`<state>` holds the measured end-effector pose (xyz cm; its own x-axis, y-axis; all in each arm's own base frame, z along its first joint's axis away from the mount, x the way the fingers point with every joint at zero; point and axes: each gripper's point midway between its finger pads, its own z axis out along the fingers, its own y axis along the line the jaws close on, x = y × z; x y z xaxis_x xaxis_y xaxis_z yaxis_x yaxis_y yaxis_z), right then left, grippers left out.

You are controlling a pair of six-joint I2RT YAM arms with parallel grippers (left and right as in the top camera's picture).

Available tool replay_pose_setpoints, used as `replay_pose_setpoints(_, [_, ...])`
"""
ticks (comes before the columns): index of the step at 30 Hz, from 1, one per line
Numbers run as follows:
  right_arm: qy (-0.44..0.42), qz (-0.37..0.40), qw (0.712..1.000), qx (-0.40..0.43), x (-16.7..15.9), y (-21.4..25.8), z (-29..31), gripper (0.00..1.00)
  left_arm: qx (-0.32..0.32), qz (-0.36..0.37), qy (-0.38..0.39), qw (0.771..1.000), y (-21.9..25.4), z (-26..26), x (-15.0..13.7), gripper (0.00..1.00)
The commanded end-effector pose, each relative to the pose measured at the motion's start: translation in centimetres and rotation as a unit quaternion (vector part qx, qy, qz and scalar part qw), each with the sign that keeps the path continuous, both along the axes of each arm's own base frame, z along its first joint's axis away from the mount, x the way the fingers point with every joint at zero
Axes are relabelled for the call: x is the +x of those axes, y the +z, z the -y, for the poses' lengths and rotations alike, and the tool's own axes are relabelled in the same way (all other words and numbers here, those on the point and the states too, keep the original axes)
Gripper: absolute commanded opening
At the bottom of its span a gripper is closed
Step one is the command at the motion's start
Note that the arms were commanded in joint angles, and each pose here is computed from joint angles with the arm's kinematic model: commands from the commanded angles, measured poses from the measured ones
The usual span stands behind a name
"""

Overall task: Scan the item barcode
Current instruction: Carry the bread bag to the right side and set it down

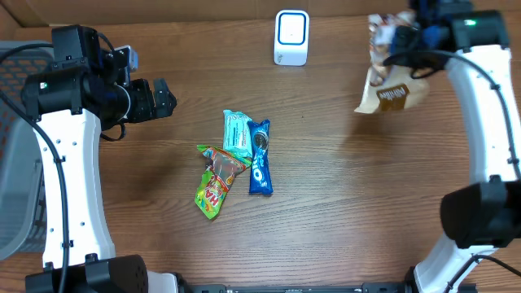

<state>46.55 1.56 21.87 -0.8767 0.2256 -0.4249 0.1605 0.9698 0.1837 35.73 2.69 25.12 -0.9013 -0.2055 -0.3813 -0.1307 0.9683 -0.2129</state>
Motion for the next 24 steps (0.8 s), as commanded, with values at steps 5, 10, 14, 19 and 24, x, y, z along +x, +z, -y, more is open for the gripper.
replay_pose_setpoints(5, [-0.08, -0.084, 0.978, 0.171, -3.2, -5.9, 5.0, 0.04, -0.003, 0.0, -0.014, 1.0, -0.1, 0.3, -0.1, 1.0])
replay_pose_setpoints(10, [-0.162, -0.127, 0.964, 0.166, -6.3, -11.3, 10.1, 0.04, -0.003, 0.0, -0.014, 1.0, -0.1, 0.3, -0.1, 1.0])
replay_pose_setpoints(14, [-0.215, -0.155, 0.954, 0.139, -8.9, -15.0, 13.1, 0.04, -0.003, 0.0, -0.014, 1.0, -0.1, 0.3, -0.1, 1.0])
replay_pose_setpoints(19, [-0.231, -0.164, 0.948, 0.143, -10.0, -15.7, 14.2, 0.22, -0.003, 0.0, -0.014, 1.0, -0.1, 0.3, -0.1, 1.0])
replay_pose_setpoints(24, [-0.203, -0.145, 0.959, 0.133, -9.2, -12.5, 14.4, 0.4, -0.003, 0.0, -0.014, 1.0, -0.1, 0.3, -0.1, 1.0])
